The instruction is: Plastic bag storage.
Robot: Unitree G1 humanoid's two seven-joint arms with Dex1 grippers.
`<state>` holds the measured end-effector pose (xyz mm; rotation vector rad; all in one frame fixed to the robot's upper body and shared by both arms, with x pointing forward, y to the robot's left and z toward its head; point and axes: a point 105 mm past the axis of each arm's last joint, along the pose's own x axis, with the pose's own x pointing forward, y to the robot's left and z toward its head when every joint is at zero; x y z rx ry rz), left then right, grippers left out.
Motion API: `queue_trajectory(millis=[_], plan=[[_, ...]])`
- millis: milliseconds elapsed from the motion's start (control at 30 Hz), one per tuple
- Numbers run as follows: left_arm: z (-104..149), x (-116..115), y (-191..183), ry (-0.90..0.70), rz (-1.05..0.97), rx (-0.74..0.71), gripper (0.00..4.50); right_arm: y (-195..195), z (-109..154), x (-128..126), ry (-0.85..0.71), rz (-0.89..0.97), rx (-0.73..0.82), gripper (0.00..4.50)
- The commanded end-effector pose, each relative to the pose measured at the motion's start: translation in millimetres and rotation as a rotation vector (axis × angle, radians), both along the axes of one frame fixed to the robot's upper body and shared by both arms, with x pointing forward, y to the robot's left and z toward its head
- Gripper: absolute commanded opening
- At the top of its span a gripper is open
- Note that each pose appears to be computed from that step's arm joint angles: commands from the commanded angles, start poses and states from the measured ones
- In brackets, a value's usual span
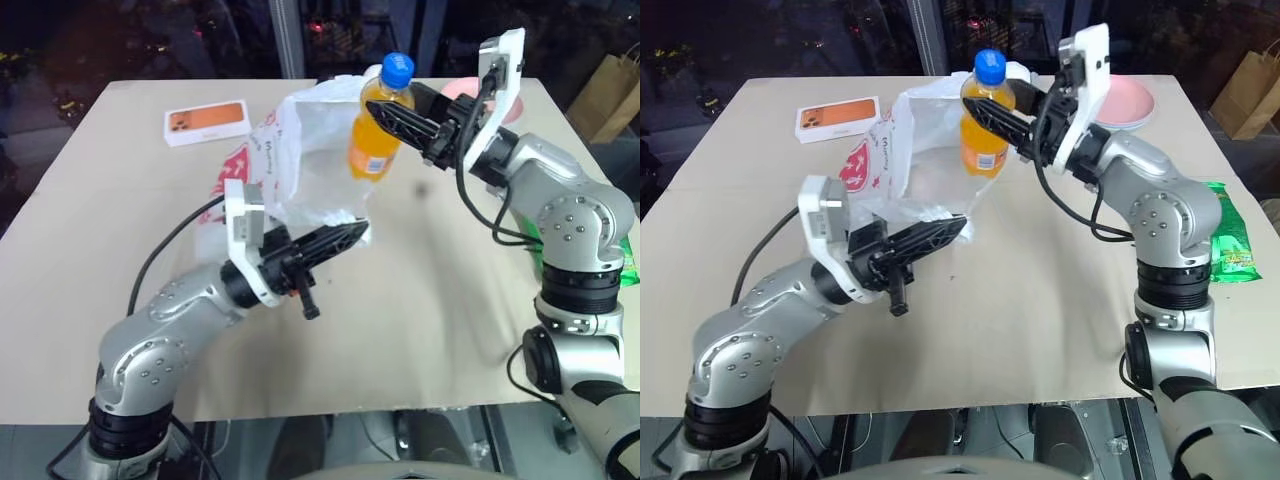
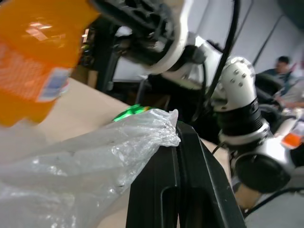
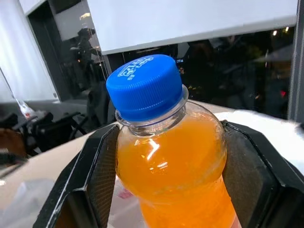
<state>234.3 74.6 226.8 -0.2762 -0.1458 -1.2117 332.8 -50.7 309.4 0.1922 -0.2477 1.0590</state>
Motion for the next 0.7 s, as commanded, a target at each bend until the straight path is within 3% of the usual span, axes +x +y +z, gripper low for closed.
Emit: queue_trajectory(millis=[33,300,367,500,533,600,700], plan=[[7.3,-8.7,-10.5,-0.017,-0.071,-0.040,0.00,5.0,22.0,-11.9,-0.058,0.049,0.056,2.65],[10.0,-18.3,-15.0,-0.006,-0.122,-0.069,0.00,8.2,-35.6,3.7,0.210,0.035,0.005,2.65],[10.8,-16.8,-12.3,0.001,-0.105,-0.089,0.00,10.4,-49.1,4.8,0.355,0.056,0.036,2.65],[10.9,-15.2,-12.1,0.009,-0.091,-0.109,0.00,19.4,-59.9,0.6,0.436,0.092,0.031,2.65],[10.5,-15.1,-12.5,0.011,-0.091,-0.110,0.00,22.8,-62.1,-0.5,0.443,0.095,0.022,3.67],[10.0,-15.3,-13.6,0.014,-0.098,-0.110,0.00,33.5,-67.4,-1.4,0.450,0.094,-0.011,4.46],[13.7,-14.2,-15.0,0.013,-0.104,-0.132,0.00,44.0,-71.6,-2.5,0.452,0.096,-0.048,4.46]])
